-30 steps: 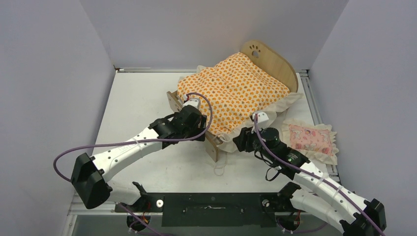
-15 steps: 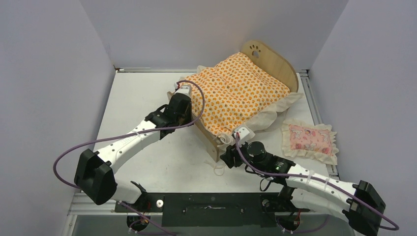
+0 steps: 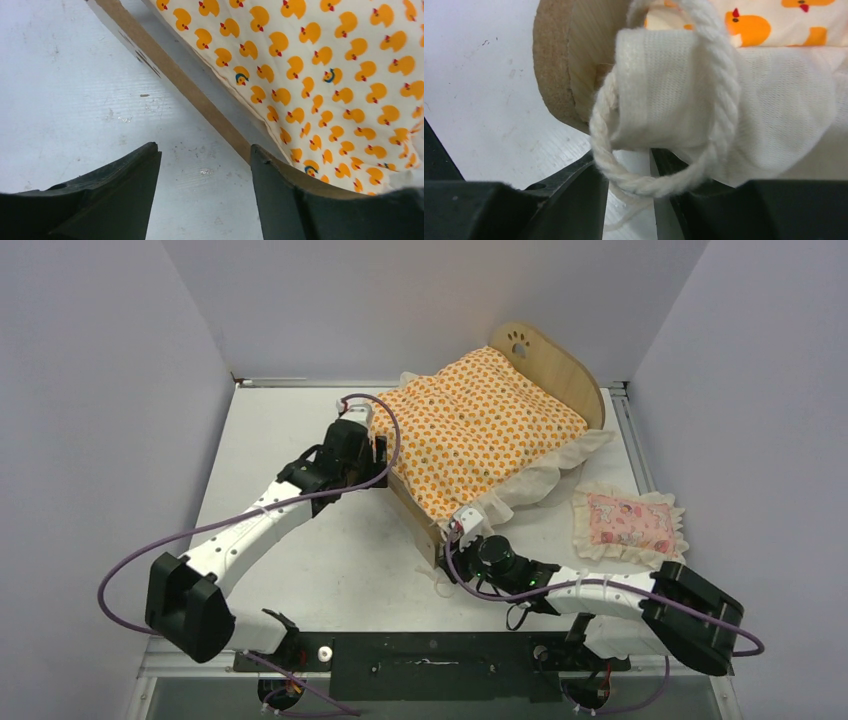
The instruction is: Set up the pet bed
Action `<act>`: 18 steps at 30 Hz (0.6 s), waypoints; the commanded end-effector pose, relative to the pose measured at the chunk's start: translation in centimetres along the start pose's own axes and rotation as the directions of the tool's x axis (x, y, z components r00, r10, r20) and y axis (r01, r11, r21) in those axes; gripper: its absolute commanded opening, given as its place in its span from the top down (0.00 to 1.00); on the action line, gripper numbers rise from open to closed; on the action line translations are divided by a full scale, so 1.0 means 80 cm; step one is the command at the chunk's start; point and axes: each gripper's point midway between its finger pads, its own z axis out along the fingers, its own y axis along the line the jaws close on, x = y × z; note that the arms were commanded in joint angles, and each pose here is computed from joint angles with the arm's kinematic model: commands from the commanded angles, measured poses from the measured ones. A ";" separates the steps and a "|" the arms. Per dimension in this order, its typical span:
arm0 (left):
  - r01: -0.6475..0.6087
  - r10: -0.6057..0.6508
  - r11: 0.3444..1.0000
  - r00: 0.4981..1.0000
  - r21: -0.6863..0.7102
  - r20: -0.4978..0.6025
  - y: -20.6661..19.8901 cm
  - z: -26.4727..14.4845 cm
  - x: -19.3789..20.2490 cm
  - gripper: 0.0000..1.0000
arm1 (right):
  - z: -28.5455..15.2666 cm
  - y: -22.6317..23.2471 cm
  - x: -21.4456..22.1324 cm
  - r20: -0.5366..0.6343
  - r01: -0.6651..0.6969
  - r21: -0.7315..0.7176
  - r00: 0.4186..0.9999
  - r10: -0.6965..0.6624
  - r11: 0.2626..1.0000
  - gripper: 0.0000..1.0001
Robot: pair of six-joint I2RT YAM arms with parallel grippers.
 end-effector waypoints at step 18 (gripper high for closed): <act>0.106 -0.106 0.994 0.994 0.039 0.015 0.008 -0.047 0.013 0.25 | 0.086 0.000 -0.050 0.058 0.153 0.104 0.985 -0.160 0.983 0.61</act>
